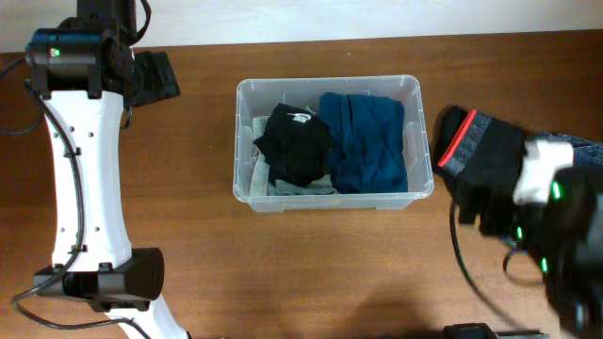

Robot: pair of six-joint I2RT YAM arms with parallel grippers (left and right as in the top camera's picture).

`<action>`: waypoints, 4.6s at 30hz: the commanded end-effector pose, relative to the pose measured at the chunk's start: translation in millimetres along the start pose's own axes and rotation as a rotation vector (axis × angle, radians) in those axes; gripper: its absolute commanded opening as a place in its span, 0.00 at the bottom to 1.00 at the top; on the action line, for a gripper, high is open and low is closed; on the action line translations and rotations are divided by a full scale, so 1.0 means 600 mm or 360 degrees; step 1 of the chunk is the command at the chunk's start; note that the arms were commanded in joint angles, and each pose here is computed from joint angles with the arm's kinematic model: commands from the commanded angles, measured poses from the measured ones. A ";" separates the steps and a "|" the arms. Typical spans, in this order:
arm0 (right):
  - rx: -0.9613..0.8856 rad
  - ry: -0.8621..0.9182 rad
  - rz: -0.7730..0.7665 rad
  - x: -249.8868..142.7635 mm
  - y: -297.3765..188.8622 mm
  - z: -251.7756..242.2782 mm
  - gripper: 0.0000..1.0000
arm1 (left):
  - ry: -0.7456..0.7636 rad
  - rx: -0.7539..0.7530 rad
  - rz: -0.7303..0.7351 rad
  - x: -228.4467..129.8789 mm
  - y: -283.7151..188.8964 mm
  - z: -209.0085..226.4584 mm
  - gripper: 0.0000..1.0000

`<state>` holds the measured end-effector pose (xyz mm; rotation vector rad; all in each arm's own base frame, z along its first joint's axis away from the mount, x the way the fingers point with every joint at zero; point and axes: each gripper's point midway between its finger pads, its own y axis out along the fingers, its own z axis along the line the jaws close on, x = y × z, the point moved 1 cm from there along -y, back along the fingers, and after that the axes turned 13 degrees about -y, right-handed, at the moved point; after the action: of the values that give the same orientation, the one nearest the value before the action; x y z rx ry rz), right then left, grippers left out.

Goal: Pack container
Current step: 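Move the right gripper over the black striped shirt on the right, then lower the right gripper and grasp the black striped shirt, then lift the black striped shirt with the right gripper over the container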

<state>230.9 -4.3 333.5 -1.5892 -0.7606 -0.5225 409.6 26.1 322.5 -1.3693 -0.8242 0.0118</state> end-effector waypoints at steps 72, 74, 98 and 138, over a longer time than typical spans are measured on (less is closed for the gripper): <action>-0.0017 0.0713 0.1152 -0.300 0.597 -0.146 0.98 | -0.0002 0.0014 -0.0011 0.002 -0.002 0.005 0.99; -0.0003 0.0718 0.1207 -0.319 0.604 -0.139 0.98 | -0.0003 0.0015 -0.0011 0.002 -0.002 0.005 0.99; 0.0029 0.0728 0.1348 -0.347 0.583 -0.124 0.22 | -0.0003 0.0015 -0.0011 0.002 -0.002 0.005 0.99; 0.0063 0.0423 0.0709 0.039 0.289 -0.114 0.04 | -0.0002 0.0014 -0.0011 0.002 -0.002 0.005 0.99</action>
<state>375.9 -100.7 201.3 -1.5693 -0.0597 -0.3352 409.5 26.1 322.5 -1.3693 -0.8239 0.0120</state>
